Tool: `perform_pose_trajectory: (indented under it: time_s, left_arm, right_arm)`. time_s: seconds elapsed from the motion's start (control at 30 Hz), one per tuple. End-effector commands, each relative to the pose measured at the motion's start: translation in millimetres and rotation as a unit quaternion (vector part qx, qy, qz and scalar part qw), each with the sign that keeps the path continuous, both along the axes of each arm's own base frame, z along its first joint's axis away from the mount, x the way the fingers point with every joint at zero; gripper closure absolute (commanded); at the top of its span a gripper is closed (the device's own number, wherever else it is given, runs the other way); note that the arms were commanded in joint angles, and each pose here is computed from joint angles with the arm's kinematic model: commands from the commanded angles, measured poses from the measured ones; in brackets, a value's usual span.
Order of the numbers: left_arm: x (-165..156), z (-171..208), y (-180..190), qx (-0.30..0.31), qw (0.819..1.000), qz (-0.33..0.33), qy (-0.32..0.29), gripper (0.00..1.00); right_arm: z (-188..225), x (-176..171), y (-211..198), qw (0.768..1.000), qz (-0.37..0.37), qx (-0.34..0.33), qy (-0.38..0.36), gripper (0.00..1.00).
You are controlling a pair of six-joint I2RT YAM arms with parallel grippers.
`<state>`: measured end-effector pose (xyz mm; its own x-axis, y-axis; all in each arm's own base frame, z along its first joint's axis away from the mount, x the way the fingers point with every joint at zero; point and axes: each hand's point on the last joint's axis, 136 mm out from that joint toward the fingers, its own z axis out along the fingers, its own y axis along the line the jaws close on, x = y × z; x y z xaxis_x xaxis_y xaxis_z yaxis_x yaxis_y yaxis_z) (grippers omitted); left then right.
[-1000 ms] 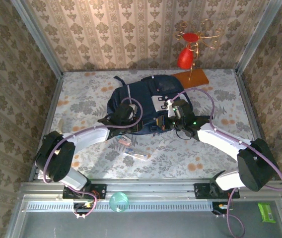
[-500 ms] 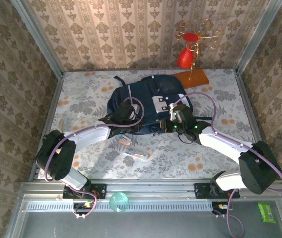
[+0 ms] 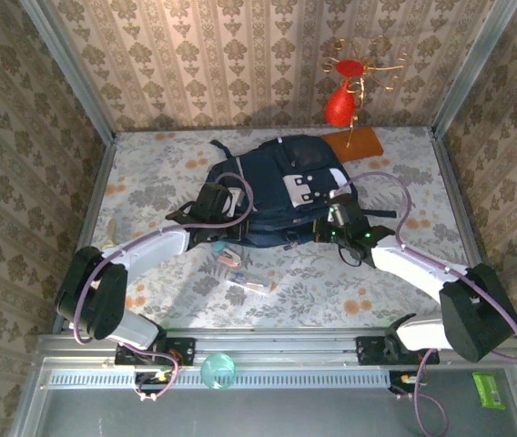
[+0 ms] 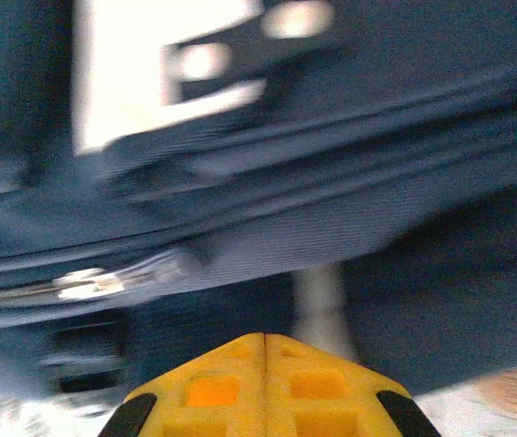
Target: Pack the student bag
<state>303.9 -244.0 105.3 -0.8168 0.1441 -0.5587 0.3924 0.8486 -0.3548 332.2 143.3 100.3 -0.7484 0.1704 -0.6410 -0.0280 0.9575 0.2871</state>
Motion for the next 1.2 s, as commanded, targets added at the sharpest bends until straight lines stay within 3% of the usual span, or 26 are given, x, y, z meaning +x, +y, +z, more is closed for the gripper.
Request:
perform_pose_trajectory:
  time_s: [0.0, 0.1, 0.23, 0.4, 0.5, 0.73, 0.93, 1.17]
  left_arm:
    - [6.4, 10.5, 13.9, 0.026, 0.999, -0.008, -0.027, 1.00]
    - [-3.7, 15.5, -10.0, -0.004, 0.997, -0.067, -0.034, 1.00]
    - [-15.5, 20.3, -39.6, -0.022, 0.991, -0.130, -0.031, 1.00]
    - [-29.7, 42.3, -73.0, -0.055, 0.978, -0.193, -0.050, 1.00]
    - [-37.0, 52.3, -88.1, -0.059, 0.970, -0.227, -0.067, 1.00]
    - [-39.2, 54.1, -97.4, -0.054, 0.964, -0.246, -0.081, 1.00]
    - [-41.2, 52.7, -97.2, -0.049, 0.963, -0.250, -0.086, 1.00]
    - [-42.4, 53.0, -99.2, -0.052, 0.961, -0.255, -0.090, 1.00]
  right_arm:
    - [-13.9, -7.8, -46.2, 0.996, -0.056, -0.066, 0.025, 1.00]
    - [-8.1, -5.8, -37.3, 0.998, -0.023, -0.052, 0.016, 0.96]
    - [10.2, -10.5, -13.8, 0.999, 0.033, -0.009, 0.001, 0.72]
    - [54.6, -20.0, 46.3, 0.984, 0.109, 0.137, -0.029, 0.48]
    - [65.2, -17.4, 71.7, 0.973, 0.096, 0.210, -0.011, 0.41]
    - [69.5, 6.2, 75.6, 0.952, -0.010, 0.305, 0.003, 0.33]
    - [73.8, 14.0, 65.3, 0.947, -0.049, 0.316, -0.019, 0.34]
    - [61.7, 21.8, 69.1, 0.947, -0.073, 0.312, 0.009, 0.37]
